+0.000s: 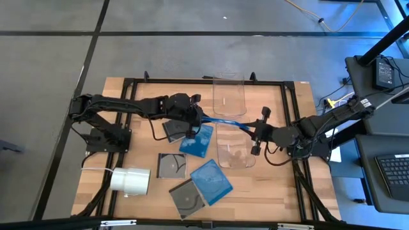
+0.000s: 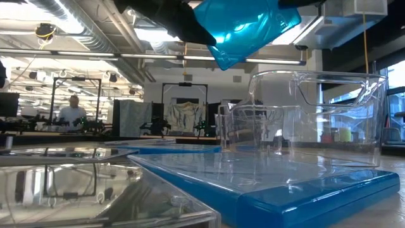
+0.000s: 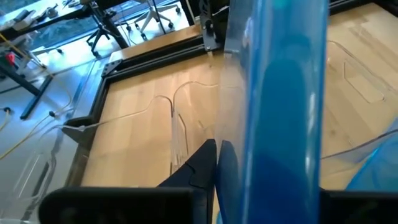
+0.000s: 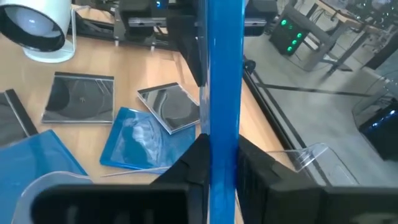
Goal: Pick & place jewel cases by type
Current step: Put the bottom right blue CD case into the top transparent bin
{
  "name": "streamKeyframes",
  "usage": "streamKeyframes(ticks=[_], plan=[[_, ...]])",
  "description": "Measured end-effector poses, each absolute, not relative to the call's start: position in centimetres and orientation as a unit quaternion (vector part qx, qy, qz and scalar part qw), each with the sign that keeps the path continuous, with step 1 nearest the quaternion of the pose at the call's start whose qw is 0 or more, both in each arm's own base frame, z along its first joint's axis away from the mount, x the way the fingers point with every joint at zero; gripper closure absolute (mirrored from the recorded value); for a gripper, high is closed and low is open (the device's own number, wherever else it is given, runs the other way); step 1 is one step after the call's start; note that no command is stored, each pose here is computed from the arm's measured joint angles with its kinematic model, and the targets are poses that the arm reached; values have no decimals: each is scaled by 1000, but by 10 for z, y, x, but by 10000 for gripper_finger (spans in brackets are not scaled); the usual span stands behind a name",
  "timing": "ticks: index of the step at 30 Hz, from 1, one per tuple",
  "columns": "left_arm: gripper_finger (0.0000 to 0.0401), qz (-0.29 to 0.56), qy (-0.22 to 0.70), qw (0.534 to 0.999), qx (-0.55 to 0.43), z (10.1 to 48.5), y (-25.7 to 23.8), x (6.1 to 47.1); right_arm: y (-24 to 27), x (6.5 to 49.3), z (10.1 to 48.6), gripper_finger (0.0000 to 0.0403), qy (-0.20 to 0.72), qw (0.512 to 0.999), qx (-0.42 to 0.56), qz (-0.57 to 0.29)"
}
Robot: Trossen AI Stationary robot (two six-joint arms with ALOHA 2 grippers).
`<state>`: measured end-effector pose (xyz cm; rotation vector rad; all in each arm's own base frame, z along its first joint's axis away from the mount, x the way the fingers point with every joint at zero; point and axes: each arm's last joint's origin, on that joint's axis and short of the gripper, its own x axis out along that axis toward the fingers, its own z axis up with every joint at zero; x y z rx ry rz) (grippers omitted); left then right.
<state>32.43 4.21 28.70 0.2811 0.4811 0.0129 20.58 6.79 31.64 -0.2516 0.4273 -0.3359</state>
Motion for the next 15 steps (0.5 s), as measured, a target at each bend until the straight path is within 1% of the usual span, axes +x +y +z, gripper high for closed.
streamKeyframes(ticks=[4, 10, 15], plan=[[355, 5, 241, 960, 142, 287, 42, 324, 68, 206, 316, 351, 212, 955, -130, -163], [323, 8, 235, 961, 143, 288, 42, 324, 68, 206, 317, 351, 210, 954, -129, -170], [308, 32, 250, 954, 161, 289, 44, 321, 66, 204, 318, 351, 204, 953, -121, -187]])
